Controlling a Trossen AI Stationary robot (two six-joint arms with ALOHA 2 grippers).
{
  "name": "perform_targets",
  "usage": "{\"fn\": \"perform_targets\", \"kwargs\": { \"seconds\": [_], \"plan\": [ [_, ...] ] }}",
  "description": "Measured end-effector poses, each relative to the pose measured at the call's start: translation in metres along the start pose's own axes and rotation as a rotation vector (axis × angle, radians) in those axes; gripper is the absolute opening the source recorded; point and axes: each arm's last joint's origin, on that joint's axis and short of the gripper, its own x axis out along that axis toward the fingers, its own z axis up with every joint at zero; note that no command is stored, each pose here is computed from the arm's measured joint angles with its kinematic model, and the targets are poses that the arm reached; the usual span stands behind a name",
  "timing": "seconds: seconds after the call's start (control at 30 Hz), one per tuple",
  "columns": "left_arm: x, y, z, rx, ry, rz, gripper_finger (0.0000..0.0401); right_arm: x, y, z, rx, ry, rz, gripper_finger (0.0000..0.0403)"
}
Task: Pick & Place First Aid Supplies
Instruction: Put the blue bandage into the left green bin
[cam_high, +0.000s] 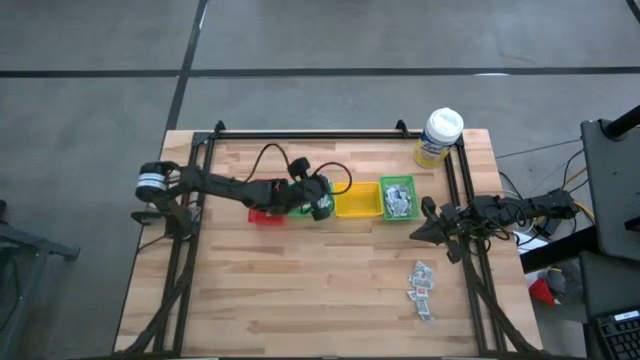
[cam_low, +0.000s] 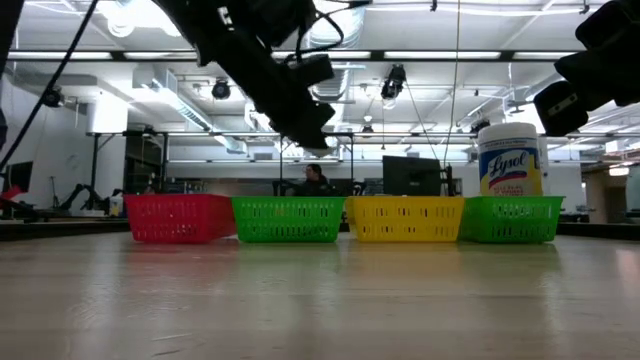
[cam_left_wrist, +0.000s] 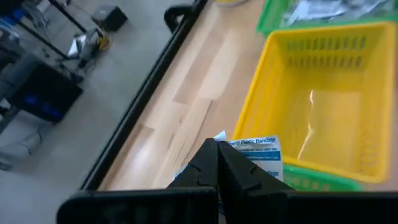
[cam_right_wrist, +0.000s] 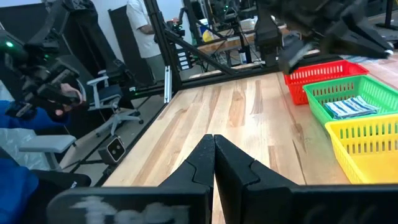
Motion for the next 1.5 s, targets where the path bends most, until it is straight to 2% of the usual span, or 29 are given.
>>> {"fn": "perform_targets", "kwargs": {
  "seconds": [0.2, 0.47, 0.6, 1.17, 1.3, 1.5],
  "plan": [
    [0.014, 0.002, -0.014, -0.03, 0.051, -0.044, 0.0, 0.0, 0.0, 0.0, 0.0, 0.001, 0.0, 0.0008],
    [0.017, -0.007, -0.043, -0.07, 0.12, -0.087, 0.0, 0.0, 0.0, 0.0, -0.003, 0.003, -0.002, 0.0008],
    [0.017, -0.011, -0.055, -0.082, 0.107, -0.097, 0.0, 0.0, 0.0, 0.0, -0.003, 0.003, -0.001, 0.0008],
    [0.018, -0.012, -0.067, -0.08, 0.101, -0.094, 0.0, 0.0, 0.0, 0.0, -0.002, 0.003, -0.001, 0.0008],
    [0.018, -0.012, -0.068, -0.08, 0.104, -0.094, 0.0014, 0.0, 0.0, 0.0, 0.001, 0.003, -0.001, 0.0008],
    [0.018, -0.012, -0.07, -0.079, 0.109, -0.102, 0.0062, 0.0, 0.0, 0.0, 0.001, 0.004, -0.001, 0.0008]
  ]
}}
